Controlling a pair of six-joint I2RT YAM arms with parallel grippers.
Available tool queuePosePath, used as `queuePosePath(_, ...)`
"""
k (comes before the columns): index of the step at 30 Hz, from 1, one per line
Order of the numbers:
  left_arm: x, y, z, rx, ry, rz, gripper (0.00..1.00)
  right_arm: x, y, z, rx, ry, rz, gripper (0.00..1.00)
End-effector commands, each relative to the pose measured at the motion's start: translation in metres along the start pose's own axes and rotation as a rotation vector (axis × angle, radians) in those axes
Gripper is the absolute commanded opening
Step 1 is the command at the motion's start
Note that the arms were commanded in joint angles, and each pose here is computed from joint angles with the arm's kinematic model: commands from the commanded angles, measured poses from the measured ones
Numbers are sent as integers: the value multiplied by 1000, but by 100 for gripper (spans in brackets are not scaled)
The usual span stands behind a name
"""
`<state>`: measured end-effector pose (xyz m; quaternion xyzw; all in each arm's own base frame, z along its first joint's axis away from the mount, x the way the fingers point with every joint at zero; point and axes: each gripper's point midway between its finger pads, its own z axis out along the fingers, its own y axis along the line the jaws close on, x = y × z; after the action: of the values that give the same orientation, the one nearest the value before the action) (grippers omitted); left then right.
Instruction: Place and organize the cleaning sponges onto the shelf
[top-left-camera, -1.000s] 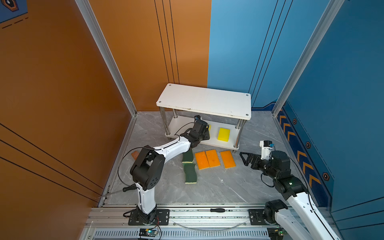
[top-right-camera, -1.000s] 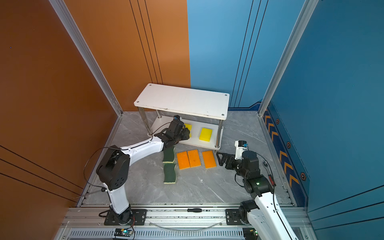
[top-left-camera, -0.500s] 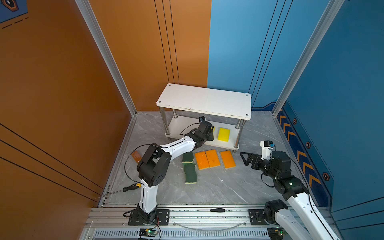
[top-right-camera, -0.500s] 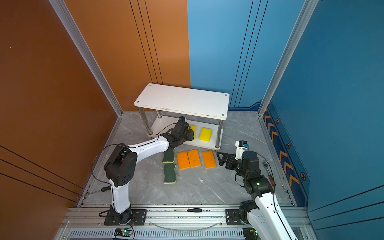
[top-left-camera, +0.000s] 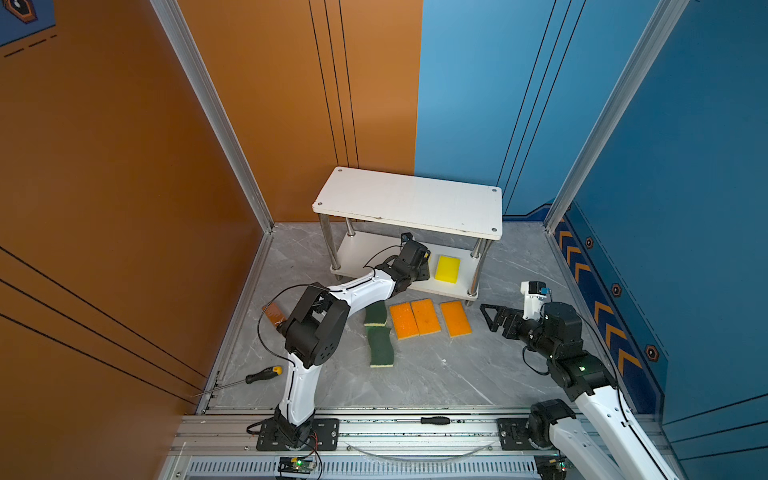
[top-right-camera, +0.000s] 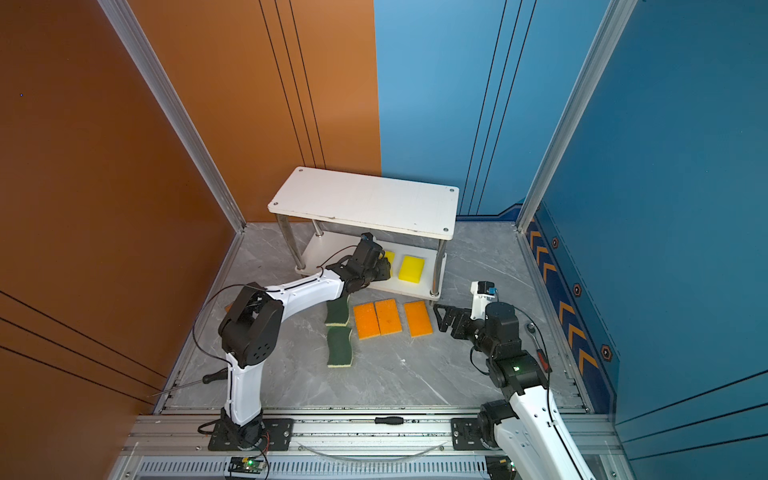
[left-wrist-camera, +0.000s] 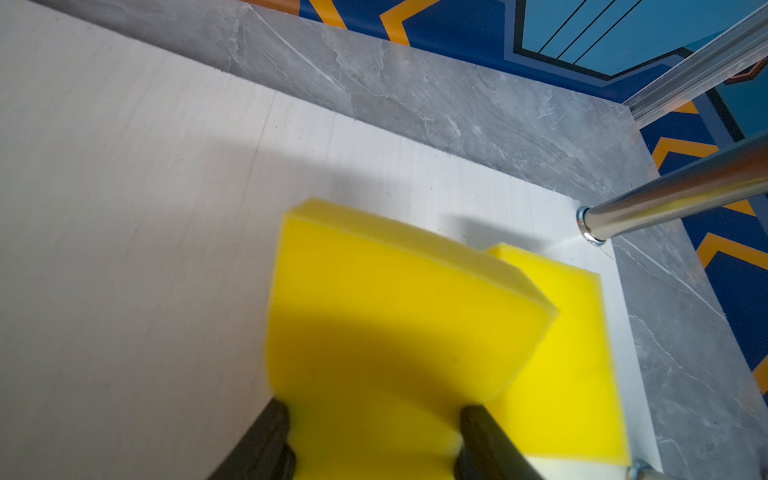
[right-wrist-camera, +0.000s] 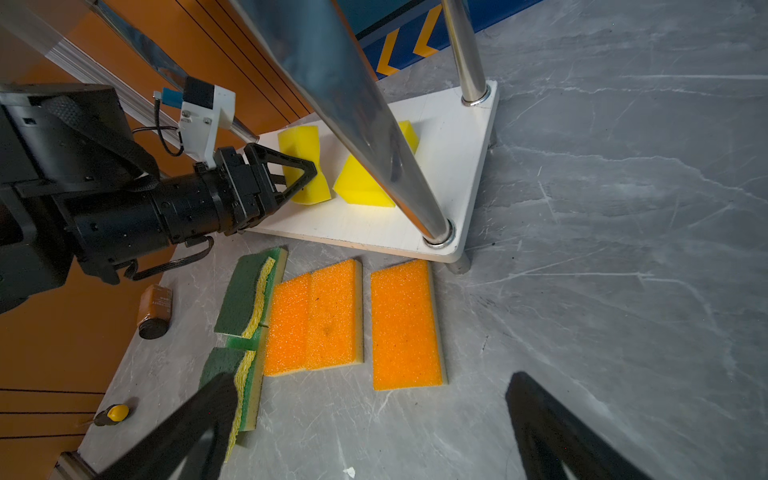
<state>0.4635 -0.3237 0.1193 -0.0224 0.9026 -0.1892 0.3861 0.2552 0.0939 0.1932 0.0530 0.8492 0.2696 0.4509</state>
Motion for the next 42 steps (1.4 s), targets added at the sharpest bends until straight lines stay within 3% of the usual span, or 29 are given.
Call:
queuePosePath(1, 2, 4, 4, -33, 10, 10, 55, 7, -8, -1, 28, 18, 4, 100)
queuePosePath(42, 13, -1, 14, -23, 39, 11, 62, 8, -8, -2, 28, 13, 3, 100)
